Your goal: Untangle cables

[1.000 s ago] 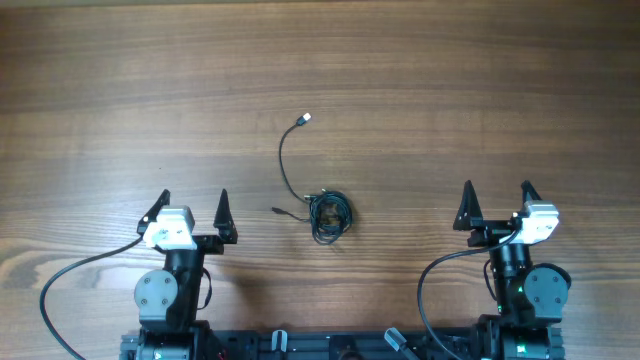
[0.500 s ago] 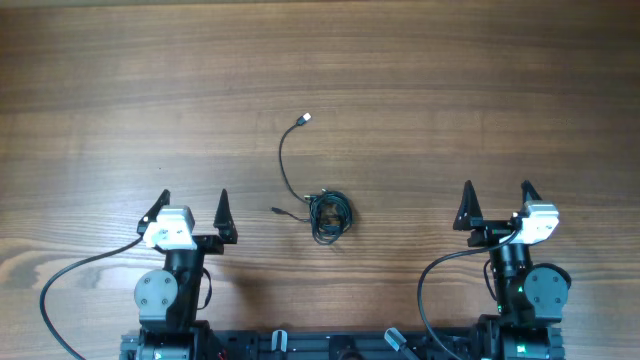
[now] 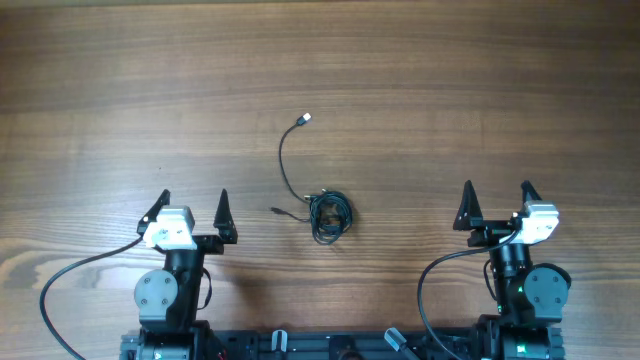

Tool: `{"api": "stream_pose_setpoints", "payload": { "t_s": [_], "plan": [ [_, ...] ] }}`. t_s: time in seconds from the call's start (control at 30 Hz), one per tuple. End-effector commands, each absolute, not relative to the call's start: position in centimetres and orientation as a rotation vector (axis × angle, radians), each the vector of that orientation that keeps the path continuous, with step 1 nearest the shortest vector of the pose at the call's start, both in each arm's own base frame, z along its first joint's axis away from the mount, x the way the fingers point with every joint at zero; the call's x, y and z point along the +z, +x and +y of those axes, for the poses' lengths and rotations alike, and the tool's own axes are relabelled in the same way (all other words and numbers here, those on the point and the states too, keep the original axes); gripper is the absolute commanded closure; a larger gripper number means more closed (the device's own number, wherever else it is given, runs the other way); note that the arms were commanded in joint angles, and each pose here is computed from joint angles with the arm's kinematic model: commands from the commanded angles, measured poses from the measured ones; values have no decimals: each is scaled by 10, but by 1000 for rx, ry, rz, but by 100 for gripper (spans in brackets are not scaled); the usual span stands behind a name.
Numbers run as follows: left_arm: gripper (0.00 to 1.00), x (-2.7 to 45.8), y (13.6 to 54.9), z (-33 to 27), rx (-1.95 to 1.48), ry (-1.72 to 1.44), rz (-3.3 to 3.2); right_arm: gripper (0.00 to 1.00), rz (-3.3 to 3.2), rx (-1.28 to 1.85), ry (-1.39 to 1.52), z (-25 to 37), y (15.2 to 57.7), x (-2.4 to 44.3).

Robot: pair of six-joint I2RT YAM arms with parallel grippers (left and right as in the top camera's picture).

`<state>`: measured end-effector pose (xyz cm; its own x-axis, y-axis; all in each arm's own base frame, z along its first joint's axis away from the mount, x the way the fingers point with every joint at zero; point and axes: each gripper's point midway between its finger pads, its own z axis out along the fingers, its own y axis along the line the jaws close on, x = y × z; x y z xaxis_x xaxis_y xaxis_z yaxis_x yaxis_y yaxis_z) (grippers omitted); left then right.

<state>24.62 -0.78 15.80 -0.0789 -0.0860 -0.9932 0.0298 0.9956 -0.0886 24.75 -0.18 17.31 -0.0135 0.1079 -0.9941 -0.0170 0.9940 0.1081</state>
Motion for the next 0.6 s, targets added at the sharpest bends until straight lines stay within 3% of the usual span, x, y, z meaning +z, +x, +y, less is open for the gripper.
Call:
{"api": "stream_pose_setpoints", "payload": {
  "t_s": [0.0,0.57],
  "plan": [
    [0,155,246,-12,-102,-13,1655,0,1580,84,70,-3,248,173],
    [0,155,246,-12,-105,-15,1655,0,1580,84,70,-3,248,173]
  ]
}}
